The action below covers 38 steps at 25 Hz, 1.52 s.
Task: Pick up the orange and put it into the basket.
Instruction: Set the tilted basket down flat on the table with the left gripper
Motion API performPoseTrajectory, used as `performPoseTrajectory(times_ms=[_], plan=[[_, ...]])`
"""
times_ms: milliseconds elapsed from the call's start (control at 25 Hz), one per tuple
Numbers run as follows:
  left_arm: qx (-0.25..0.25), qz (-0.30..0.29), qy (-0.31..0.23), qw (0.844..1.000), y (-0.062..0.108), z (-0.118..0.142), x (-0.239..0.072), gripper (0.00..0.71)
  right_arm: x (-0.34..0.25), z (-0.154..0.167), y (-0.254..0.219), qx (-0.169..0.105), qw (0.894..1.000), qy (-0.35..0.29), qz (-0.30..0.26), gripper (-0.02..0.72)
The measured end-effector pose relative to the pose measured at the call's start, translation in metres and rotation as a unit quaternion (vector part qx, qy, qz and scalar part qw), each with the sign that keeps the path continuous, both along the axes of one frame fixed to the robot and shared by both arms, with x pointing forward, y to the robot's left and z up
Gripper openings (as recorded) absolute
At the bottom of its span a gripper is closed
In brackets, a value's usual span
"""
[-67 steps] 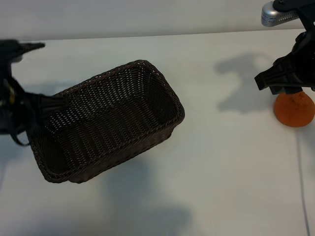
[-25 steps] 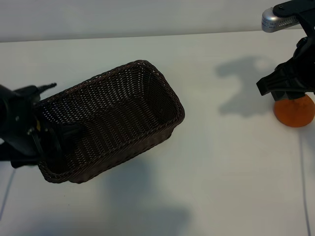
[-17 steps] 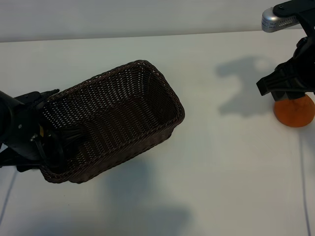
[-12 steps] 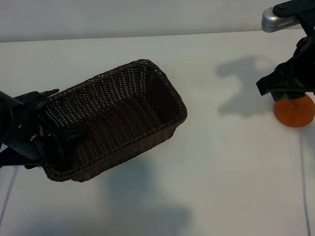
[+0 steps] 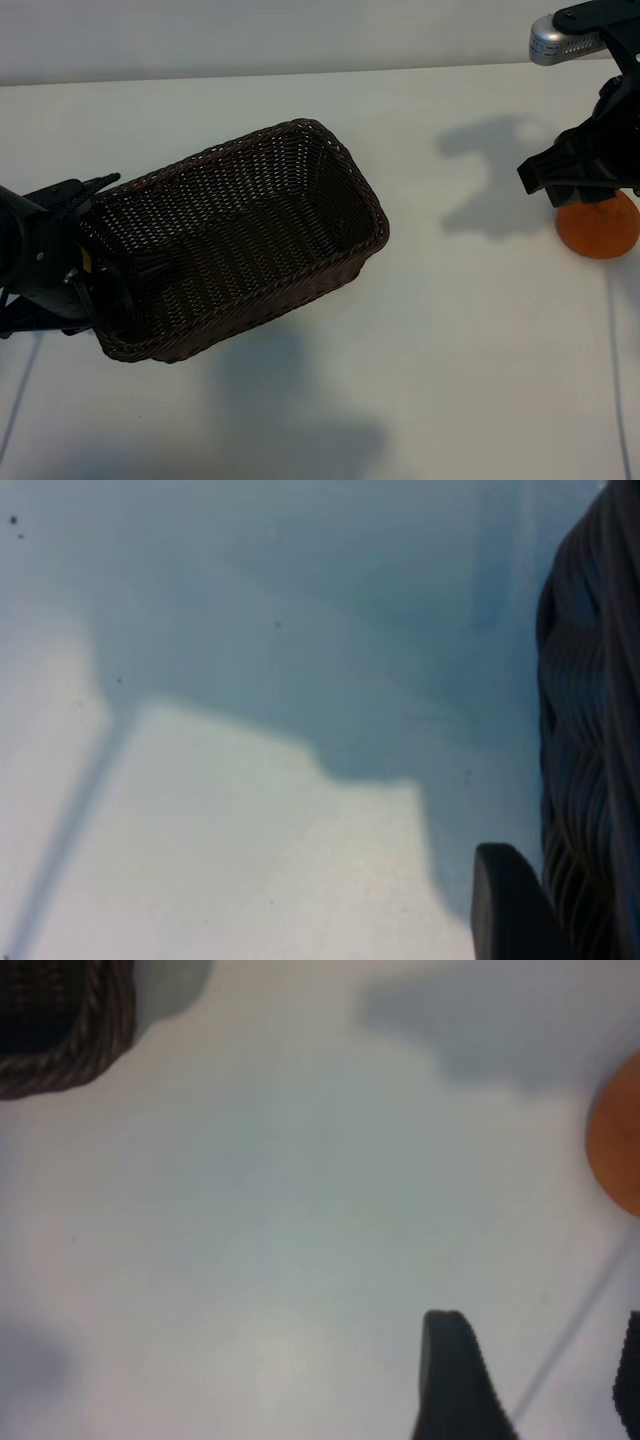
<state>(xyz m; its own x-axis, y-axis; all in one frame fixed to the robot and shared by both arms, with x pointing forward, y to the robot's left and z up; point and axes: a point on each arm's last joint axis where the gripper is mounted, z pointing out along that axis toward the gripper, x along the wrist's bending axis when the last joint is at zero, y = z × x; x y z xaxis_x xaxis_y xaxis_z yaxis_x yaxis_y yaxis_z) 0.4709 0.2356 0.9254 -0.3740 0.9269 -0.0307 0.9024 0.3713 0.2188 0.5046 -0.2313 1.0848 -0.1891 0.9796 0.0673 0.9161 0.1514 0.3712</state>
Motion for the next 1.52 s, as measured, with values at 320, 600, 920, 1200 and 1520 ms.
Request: performPoseTrajectory(times_ms=[320, 600, 920, 1200, 1520], plan=[[-0.028, -0.033, -0.012, 0.999, -0.005, 0.01, -0.003, 0.192, 0.0, 0.0, 0.0, 0.001, 1.0, 0.0, 0.0, 0.396], [-0.029, -0.052, -0.026, 0.998, -0.002, 0.025, -0.009, 0.153, 0.0, 0.0, 0.001, 0.004, 1.0, 0.001, -0.001, 0.396], [-0.039, -0.046, -0.037, 0.997, 0.021, 0.041, -0.012, 0.147, 0.0, 0.0, 0.001, 0.007, 1.0, 0.002, -0.002, 0.396], [-0.07, -0.092, -0.039, 0.993, 0.021, 0.058, -0.003, 0.147, 0.0, 0.0, 0.001, 0.008, 1.0, 0.001, -0.001, 0.396], [-0.076, -0.108, -0.072, 0.989, 0.017, 0.086, 0.013, 0.147, 0.0, 0.0, 0.001, 0.009, 1.0, 0.001, -0.001, 0.396]])
